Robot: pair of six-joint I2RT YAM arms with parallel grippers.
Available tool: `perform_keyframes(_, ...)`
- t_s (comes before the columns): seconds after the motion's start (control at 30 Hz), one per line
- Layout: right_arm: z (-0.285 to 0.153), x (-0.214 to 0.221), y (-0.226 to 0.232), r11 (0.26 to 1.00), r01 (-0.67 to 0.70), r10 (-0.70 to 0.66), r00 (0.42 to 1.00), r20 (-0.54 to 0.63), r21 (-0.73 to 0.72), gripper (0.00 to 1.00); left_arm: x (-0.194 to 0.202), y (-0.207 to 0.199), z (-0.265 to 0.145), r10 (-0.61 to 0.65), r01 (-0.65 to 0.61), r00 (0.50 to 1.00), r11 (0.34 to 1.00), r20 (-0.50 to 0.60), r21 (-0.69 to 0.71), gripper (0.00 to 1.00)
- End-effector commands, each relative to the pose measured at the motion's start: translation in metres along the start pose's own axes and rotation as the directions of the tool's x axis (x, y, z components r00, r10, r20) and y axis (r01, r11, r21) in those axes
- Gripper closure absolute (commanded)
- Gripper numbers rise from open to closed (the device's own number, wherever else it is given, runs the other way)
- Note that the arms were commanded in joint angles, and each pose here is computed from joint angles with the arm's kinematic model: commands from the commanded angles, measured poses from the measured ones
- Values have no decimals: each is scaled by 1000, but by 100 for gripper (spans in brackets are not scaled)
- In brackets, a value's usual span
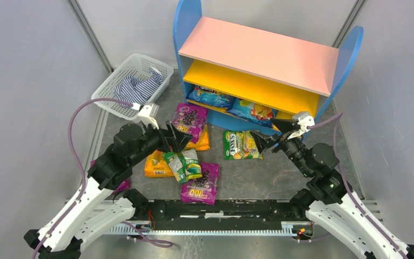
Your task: Place and organize the candy bags onto the shelf
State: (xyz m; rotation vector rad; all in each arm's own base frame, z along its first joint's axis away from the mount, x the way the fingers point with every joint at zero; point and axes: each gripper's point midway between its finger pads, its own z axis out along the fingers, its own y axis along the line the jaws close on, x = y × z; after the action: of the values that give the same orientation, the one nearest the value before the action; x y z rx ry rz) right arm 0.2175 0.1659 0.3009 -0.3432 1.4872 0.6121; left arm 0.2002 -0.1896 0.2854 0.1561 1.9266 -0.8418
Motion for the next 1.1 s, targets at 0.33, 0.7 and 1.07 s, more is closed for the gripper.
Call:
perform_keyframes(0.33,16,34,22,988,39,-51,996,-79,-150,2,122,27,-11,-385,353,870,923,-309,-155,0)
perform_keyframes(0.7,20,69,63,943,-17,-37,987,-156,-333,2,155,38,-2,-447,418,838,895,-314,-158,1)
perform_keyframes(1.07,20,116,99,916,-8,-104,961,-257,-400,2,155,81,-27,-515,393,833,807,-201,-441,8)
